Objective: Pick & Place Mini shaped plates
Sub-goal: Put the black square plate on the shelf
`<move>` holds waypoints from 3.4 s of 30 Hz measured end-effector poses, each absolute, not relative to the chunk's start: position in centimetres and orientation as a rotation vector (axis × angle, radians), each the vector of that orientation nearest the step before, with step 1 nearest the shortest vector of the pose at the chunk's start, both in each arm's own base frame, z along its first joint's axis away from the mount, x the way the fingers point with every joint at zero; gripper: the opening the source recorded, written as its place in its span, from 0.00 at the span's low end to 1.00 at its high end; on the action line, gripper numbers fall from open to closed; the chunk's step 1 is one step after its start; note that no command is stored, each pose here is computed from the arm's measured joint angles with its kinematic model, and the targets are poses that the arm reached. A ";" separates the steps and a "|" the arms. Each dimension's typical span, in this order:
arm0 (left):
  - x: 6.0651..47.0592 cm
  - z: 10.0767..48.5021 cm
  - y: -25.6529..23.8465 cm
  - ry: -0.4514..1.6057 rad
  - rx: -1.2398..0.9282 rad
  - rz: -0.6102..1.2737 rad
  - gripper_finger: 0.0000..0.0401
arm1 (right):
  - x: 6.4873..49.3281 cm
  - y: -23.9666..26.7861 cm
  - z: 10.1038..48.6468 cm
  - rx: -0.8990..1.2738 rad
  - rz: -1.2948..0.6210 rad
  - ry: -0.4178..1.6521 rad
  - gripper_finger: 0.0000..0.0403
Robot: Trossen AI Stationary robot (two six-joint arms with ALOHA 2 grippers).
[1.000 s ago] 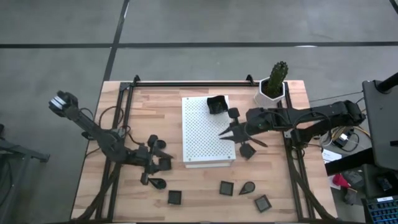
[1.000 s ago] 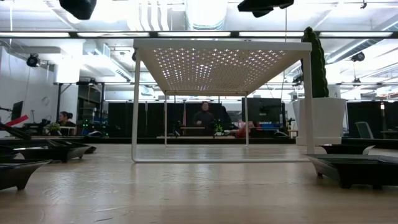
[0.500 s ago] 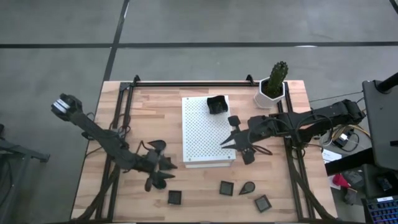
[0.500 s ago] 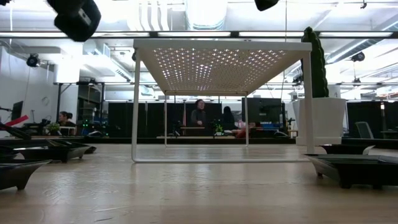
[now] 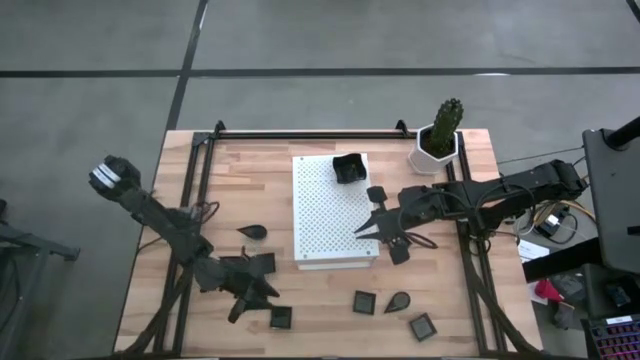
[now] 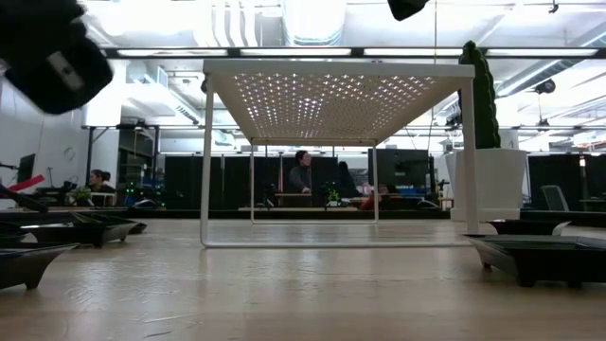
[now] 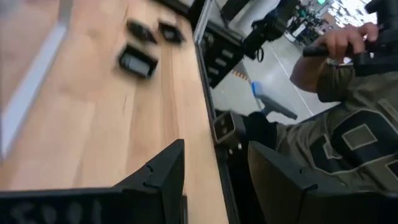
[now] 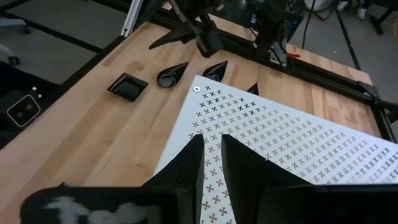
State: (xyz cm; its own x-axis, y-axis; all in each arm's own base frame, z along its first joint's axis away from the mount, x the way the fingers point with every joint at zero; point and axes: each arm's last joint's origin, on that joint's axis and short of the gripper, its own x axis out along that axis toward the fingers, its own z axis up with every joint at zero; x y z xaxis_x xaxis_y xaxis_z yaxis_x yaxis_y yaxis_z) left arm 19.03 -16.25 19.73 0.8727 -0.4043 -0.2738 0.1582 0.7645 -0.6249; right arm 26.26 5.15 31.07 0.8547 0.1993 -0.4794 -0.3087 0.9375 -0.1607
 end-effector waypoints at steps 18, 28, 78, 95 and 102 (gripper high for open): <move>18.0 16.6 -19.0 0.670 -1.143 -0.191 0.42 | 26.1 5.7 30.6 -0.221 0.288 0.491 0.13; 18.8 14.7 -20.0 0.757 -1.295 -0.068 0.42 | 25.9 5.9 29.7 -0.227 0.295 0.515 0.13; 20.5 15.2 -20.3 0.886 -1.297 0.212 0.42 | 25.5 7.1 29.1 -0.234 0.340 0.522 0.13; 22.2 17.4 -22.0 0.893 -0.836 0.023 0.42 | 25.6 7.1 29.1 -0.239 0.339 0.518 0.13; 23.6 18.1 -24.3 0.790 -0.378 -0.168 0.42 | 25.6 7.1 29.1 -0.226 0.336 0.518 0.13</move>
State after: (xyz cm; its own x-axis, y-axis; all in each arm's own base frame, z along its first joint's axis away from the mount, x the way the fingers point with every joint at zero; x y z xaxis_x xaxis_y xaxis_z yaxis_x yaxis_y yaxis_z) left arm 23.56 -24.29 18.14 0.6946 -0.2862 -0.6600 0.0069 0.9201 -0.3917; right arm 25.56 7.07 29.14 0.8161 0.2562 -0.5181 -0.3693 0.9207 -0.1264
